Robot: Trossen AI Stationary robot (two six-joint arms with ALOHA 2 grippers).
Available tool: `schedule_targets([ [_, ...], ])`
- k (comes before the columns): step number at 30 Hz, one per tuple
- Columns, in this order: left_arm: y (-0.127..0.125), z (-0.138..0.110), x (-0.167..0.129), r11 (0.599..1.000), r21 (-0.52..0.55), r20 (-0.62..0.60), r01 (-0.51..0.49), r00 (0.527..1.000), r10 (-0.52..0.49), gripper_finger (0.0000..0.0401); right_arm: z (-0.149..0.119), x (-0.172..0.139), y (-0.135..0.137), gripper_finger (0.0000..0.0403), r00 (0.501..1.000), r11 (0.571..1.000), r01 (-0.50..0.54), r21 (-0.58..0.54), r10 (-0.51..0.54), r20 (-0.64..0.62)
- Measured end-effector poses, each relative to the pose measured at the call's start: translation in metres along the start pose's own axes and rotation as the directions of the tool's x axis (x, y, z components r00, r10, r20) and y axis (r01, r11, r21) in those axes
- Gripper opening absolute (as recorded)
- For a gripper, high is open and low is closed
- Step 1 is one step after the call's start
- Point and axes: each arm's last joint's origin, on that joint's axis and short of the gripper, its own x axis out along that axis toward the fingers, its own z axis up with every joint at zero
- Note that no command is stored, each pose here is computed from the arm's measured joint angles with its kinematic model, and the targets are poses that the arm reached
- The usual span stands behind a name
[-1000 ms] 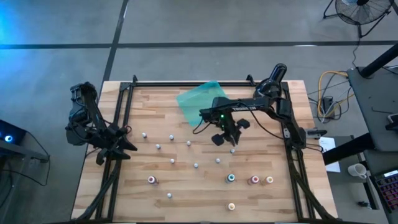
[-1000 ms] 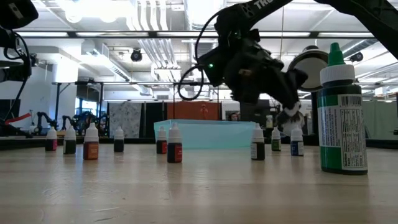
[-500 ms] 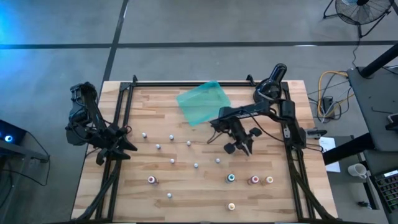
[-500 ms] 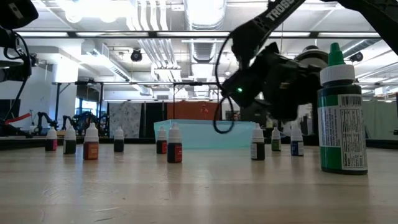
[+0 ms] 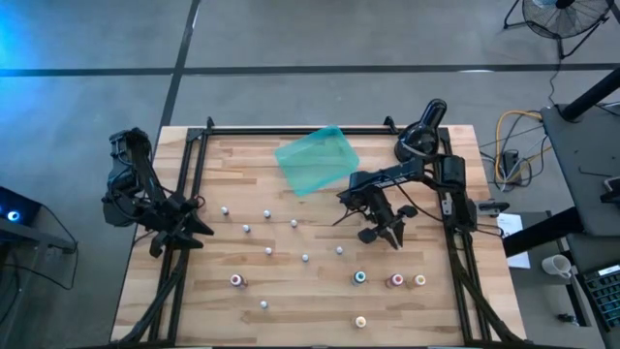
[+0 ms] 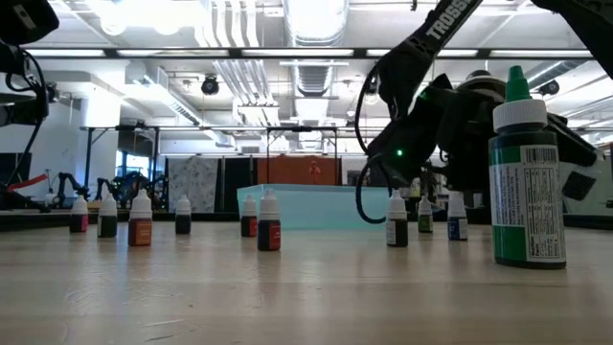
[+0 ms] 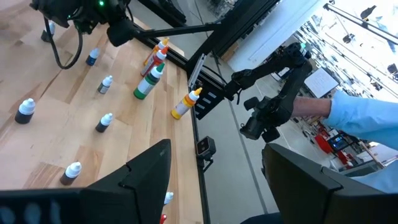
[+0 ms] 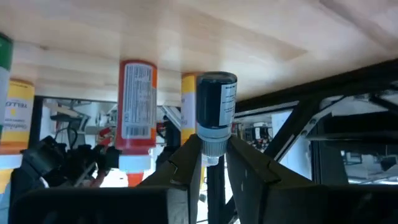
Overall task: Pick & Place food coloring
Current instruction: Adjust the red small food coloring bottle
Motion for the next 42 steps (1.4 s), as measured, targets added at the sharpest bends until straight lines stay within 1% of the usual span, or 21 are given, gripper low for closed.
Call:
schedule_targets([
  [7, 0.0, 0.0, 0.0, 1.0, 0.0, 0.0, 0.0, 1.0, 0.0, 0.0225, 0.009, 0.004, 0.001, 0.0056, 0.999, 0.999, -0.029, -0.043, 0.031, 0.043],
  [17, 0.0, 0.0, 0.0, 1.0, 0.0, 0.0, 0.0, 1.0, 0.0, 0.0225, 0.012, 0.012, -0.006, 0.006, 0.999, 1.0, -0.019, -0.021, 0.019, 0.027],
  [33, 0.0, 0.0, 0.0, 1.0, 0.0, 0.0, 0.0, 1.0, 0.0, 0.0225, 0.015, 0.012, -0.004, 0.0061, 0.998, 0.998, -0.034, -0.049, 0.036, 0.051],
  [42, 0.0, 0.0, 0.0, 1.0, -0.013, 0.0, 0.0, 1.0, 0.0, 0.0225, 0.017, 0.012, -0.002, 0.0061, 0.997, 0.998, -0.044, -0.047, 0.047, 0.066],
])
